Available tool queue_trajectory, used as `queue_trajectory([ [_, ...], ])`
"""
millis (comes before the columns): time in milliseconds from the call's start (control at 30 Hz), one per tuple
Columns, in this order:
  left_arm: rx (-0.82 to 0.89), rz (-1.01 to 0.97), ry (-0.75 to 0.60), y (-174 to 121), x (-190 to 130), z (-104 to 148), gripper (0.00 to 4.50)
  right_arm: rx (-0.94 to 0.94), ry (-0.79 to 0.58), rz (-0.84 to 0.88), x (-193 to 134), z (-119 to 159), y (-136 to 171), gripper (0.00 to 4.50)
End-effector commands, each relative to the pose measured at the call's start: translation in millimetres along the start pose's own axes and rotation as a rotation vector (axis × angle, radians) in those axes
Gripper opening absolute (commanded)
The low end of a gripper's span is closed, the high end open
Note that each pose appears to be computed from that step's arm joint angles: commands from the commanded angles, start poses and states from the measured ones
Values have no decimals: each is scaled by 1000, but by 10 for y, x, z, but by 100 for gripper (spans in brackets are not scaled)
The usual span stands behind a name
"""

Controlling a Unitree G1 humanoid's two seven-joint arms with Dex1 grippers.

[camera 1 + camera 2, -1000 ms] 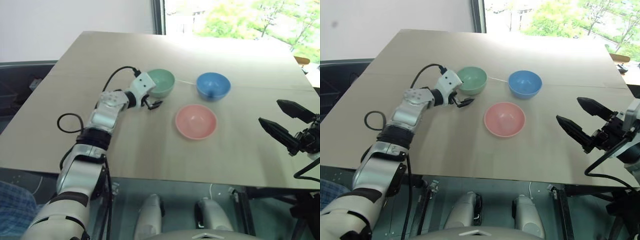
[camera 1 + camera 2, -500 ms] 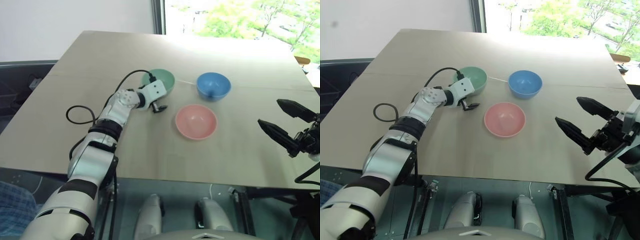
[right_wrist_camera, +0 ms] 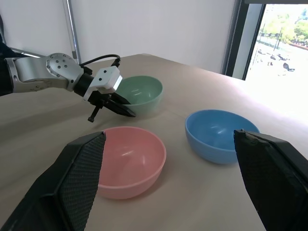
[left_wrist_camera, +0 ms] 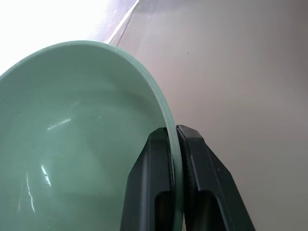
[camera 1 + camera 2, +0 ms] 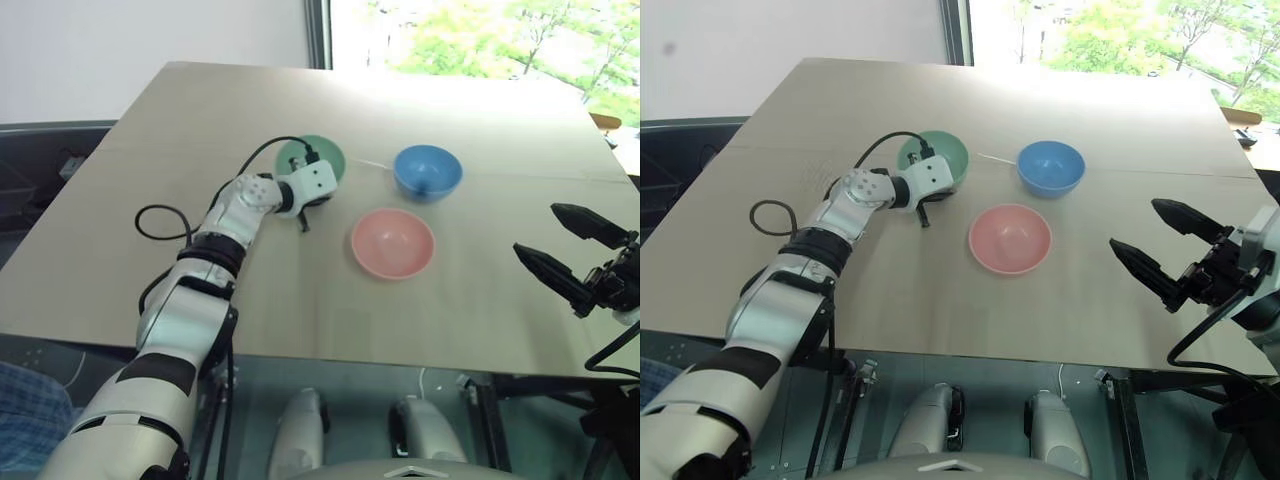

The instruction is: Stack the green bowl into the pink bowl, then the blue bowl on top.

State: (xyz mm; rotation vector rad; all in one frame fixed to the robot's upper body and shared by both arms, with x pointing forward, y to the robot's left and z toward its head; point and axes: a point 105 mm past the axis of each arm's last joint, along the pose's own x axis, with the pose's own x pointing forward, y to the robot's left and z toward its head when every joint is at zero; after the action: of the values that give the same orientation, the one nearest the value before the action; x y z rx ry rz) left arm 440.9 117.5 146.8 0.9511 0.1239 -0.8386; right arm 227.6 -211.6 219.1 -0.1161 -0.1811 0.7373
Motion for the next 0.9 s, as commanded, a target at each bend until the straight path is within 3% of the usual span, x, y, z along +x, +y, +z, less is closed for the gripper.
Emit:
queue_trajectory([
  [33, 111, 42, -39, 152, -42, 175, 2, -41, -10, 11, -6, 63, 17, 450],
  [433, 322, -145, -260, 94, -297, 1011, 2, -25, -2, 24, -27, 28, 49, 450],
  [900, 474, -515, -387, -652, -658, 1264, 2, -4, -10, 36, -2, -15, 45, 450],
])
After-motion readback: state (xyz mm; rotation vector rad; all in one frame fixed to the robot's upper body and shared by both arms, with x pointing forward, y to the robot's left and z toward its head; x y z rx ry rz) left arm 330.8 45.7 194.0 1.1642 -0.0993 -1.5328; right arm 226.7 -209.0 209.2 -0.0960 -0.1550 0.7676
